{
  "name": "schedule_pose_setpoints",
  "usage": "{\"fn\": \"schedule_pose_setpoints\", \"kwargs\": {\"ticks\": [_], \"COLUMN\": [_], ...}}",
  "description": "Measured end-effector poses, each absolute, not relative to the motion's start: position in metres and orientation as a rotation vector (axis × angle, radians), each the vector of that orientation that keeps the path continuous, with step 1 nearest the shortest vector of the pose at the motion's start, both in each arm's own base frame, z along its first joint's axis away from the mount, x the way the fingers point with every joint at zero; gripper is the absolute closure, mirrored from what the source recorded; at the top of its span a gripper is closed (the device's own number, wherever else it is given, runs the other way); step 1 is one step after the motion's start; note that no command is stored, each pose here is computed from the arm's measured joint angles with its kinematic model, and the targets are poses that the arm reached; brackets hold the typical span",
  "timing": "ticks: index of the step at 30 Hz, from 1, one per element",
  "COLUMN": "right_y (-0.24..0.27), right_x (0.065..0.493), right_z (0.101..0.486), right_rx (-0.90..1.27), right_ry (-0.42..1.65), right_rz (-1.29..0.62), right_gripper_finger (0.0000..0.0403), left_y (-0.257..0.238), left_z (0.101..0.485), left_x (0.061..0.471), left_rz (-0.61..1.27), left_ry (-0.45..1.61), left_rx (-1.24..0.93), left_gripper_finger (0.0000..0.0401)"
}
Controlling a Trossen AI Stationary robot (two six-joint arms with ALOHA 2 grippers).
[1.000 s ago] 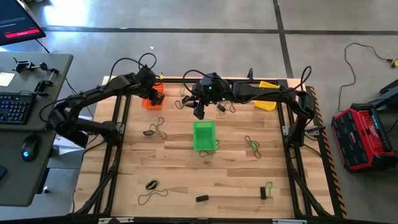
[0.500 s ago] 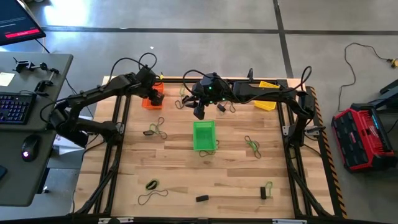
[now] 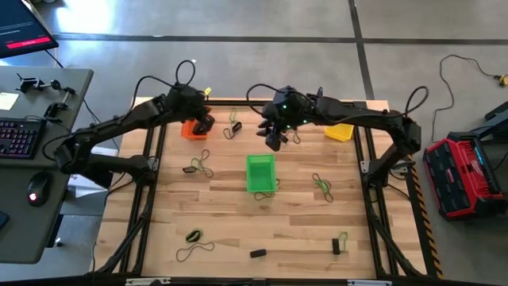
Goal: Sort rubber bands into baskets
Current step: Put the purple rubber band into the yellow bin
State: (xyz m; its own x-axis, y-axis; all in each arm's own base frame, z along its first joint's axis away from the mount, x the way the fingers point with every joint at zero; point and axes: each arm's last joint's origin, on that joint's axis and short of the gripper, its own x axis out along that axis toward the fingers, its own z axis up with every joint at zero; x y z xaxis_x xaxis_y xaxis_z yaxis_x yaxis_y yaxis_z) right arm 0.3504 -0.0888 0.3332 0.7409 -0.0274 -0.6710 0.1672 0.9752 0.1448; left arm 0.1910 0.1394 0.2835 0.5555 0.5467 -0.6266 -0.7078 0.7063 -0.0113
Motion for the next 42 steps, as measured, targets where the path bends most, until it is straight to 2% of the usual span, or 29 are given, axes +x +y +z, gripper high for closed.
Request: {"fn": "schedule_pose_setpoints", "kwargs": {"ticks": [10,14,19,28,35,42], "right_y": [-0.067,-0.064,-0.058,-0.031,-0.002,0.014], "right_x": [0.328,0.317,0.291,0.242,0.235,0.24], "right_z": [0.315,0.309,0.292,0.273,0.258,0.237], "right_rx": [0.238,0.241,0.308,0.488,0.519,0.474], "right_ry": [1.057,1.102,1.068,0.887,0.779,0.786], "right_rz": [-0.063,-0.041,-0.047,-0.093,-0.059,-0.079], "right_gripper_finger": [0.0277,0.0277,0.0277,0.0277,0.0277,0.0277], "left_y": [0.13,0.129,0.128,0.122,0.121,0.121], "left_z": [0.285,0.286,0.28,0.266,0.264,0.264], "left_x": [0.2,0.201,0.206,0.213,0.213,0.213], "left_rz": [0.654,0.645,0.601,0.531,0.528,0.526], "left_ry": [0.619,0.611,0.534,0.439,0.436,0.44], "left_rx": [-0.248,-0.25,-0.268,-0.309,-0.306,-0.301], "left_gripper_finger": [0.04,0.0401,0.0401,0.0401,0.0401,0.0401]}}
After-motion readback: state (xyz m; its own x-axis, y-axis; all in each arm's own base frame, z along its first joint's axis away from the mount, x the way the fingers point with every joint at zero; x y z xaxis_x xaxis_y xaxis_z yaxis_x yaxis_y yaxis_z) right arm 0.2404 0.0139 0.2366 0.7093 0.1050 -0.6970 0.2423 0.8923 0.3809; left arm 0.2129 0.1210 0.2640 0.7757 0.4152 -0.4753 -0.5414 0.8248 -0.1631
